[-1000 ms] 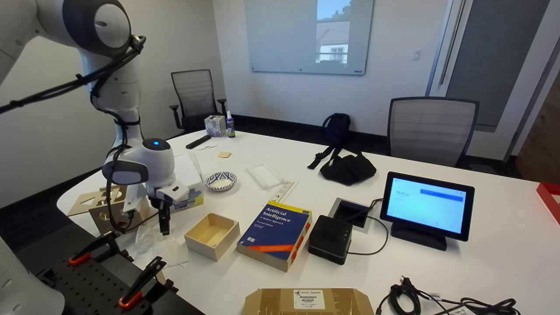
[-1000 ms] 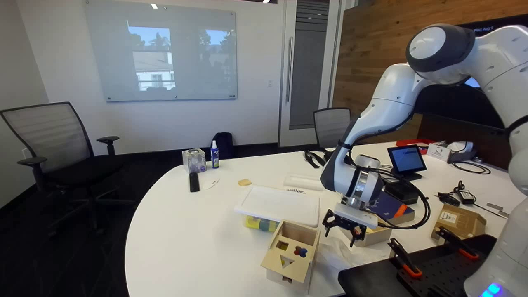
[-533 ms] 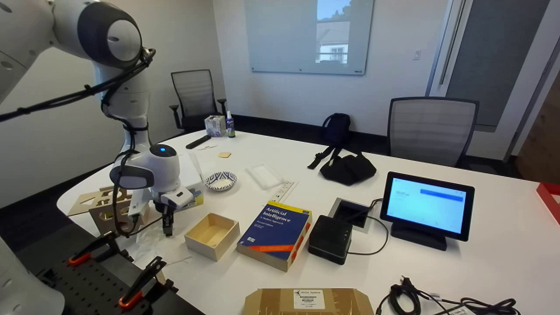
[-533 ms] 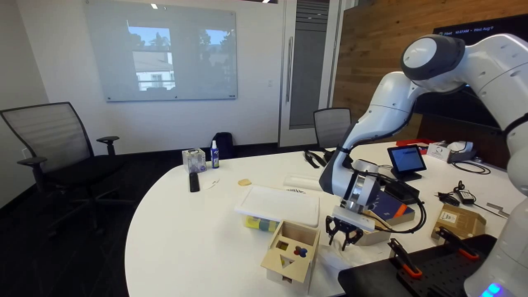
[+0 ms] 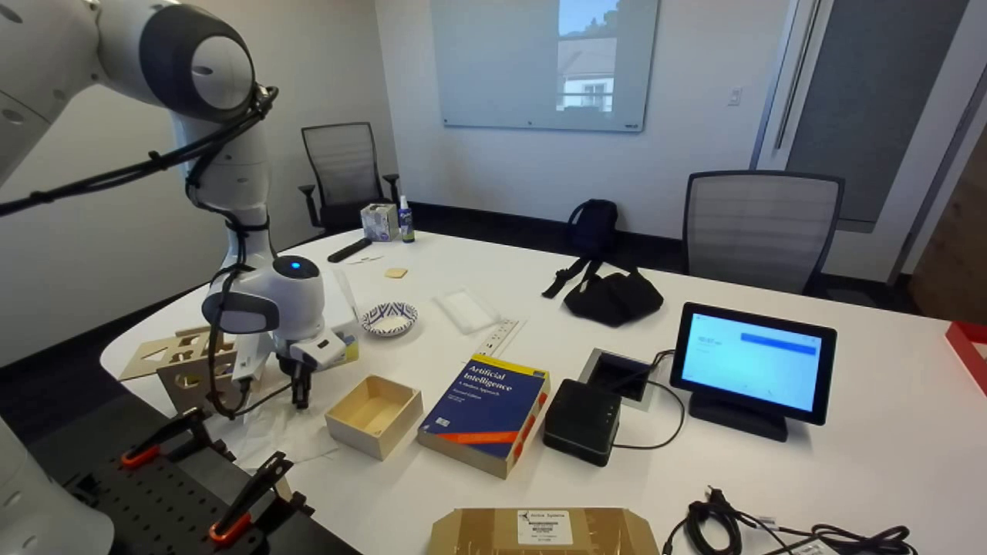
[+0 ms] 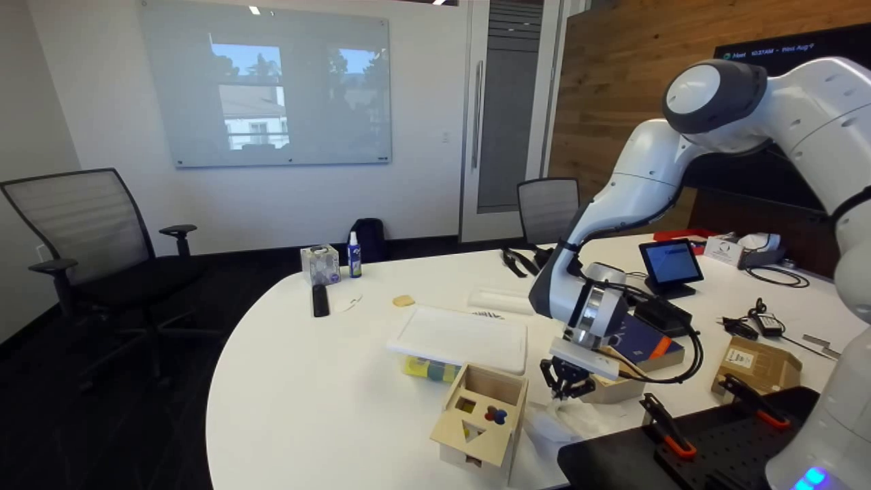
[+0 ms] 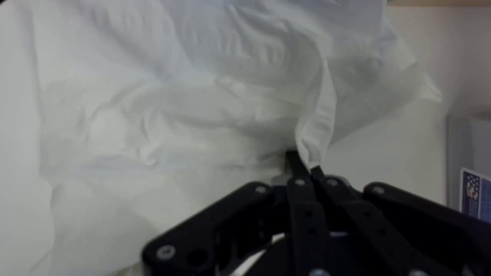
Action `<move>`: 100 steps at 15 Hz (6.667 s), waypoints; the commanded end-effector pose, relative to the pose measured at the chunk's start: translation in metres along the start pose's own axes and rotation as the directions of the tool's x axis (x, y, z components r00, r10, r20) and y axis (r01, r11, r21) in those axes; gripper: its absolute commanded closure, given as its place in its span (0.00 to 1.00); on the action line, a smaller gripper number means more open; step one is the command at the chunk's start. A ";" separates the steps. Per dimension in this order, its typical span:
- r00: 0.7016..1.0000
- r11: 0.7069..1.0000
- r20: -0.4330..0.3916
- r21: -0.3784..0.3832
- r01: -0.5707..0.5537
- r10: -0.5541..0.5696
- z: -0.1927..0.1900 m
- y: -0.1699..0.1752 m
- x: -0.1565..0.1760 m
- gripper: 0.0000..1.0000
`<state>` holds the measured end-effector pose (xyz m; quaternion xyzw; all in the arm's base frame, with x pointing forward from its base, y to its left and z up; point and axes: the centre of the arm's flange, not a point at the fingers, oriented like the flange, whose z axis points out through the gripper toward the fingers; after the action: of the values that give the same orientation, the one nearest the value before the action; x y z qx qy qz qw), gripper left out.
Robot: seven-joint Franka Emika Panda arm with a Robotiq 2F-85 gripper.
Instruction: Use the paper towel to clean the book
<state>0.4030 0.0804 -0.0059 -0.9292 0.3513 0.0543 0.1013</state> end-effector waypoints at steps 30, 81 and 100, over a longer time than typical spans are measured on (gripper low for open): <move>0.802 0.976 -0.590 0.100 0.193 -0.098 -0.364 0.050 0.250 1.00; 0.961 0.968 -0.258 -0.201 -0.151 0.096 -0.120 0.099 0.364 1.00; 0.986 0.970 -0.157 -0.224 -0.097 0.063 -0.107 0.061 0.335 1.00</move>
<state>0.6273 -0.1992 0.0331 -0.9317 0.3591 0.0553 -0.0028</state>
